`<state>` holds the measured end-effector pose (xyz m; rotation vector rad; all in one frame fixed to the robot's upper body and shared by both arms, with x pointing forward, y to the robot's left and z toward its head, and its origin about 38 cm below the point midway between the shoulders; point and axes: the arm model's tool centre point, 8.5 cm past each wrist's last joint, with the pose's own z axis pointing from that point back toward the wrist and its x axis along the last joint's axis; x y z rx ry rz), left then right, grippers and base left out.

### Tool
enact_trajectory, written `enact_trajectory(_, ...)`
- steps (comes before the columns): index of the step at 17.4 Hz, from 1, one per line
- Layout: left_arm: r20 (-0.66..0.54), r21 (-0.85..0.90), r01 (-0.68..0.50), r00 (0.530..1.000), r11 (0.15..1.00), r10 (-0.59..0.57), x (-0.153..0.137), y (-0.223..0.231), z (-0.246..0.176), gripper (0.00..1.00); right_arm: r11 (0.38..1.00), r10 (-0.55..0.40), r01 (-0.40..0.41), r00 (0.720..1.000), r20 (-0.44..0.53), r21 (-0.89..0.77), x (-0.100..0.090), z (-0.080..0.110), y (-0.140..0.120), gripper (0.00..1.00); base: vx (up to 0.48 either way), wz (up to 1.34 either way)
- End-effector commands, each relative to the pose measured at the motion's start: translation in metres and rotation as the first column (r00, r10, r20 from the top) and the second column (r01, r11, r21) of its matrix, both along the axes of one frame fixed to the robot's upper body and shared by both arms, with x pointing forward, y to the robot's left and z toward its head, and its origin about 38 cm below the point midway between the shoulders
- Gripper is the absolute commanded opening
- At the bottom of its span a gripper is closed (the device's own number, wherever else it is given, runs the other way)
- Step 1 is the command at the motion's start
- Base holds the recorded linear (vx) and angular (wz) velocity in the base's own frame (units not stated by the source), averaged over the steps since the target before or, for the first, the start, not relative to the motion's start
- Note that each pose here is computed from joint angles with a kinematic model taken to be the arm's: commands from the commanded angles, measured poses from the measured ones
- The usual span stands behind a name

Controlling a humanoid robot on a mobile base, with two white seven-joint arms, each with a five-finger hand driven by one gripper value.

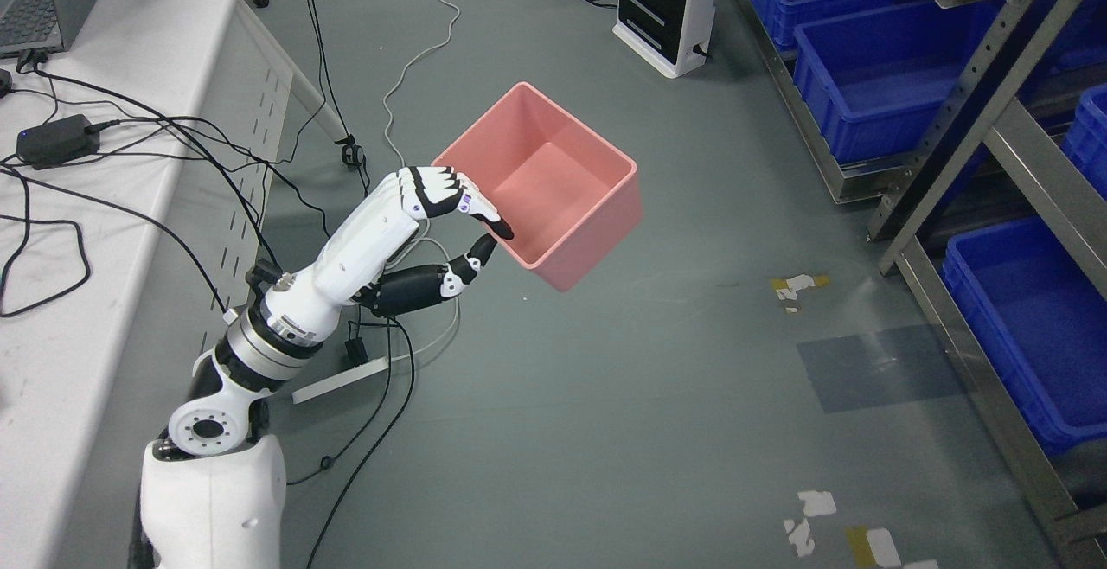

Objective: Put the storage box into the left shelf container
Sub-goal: 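Hold the pink box in the left hand while the robot turns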

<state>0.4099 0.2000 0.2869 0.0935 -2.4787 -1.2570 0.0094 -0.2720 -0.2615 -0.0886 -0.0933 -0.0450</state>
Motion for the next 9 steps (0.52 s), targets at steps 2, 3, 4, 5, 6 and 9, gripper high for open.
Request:
enact_trajectory(2,0.001,0.014,0.002,1.0,1.0,-0.002,-0.0002,0.0022,0.0,0.01,1.0,-0.002,0.002,1.0,0.011,-0.019,0.0012,0.0009,-0.0117,1.0,0.304,0.05)
enact_trajectory(3,0.0,0.016,0.006,1.0,1.0,-0.006,-0.0002,0.0008,-0.0002,0.02,1.0,-0.002,0.002,1.0,0.011,-0.019,0.0012,0.0009,-0.0117,1.0,0.306,0.09)
enact_trajectory(4,0.0,0.016,0.008,1.0,1.0,-0.008,-0.0003,0.0003,-0.0002,0.02,1.0,-0.002,0.002,1.0,0.011,-0.019,0.0012,0.0009,-0.0117,1.0,0.306,0.09)
enact_trajectory(5,0.0,0.017,0.011,1.0,1.0,-0.011,-0.0004,-0.0006,-0.0003,0.02,1.0,-0.002,0.002,1.0,0.011,-0.019,0.0012,0.0009,-0.0117,1.0,0.317,0.14)
enact_trajectory(6,0.0,0.018,0.016,1.0,1.0,-0.016,-0.0006,-0.002,-0.0004,0.01,1.0,-0.002,0.002,1.0,0.011,-0.019,0.0012,0.0009,-0.0117,1.0,0.317,0.14)
enact_trajectory(9,-0.001,0.022,0.024,1.0,0.999,-0.024,-0.0008,-0.005,-0.0008,0.02,1.0,-0.002,0.002,1.0,0.011,-0.019,0.0012,0.0009,-0.0117,1.0,0.275,0.15)
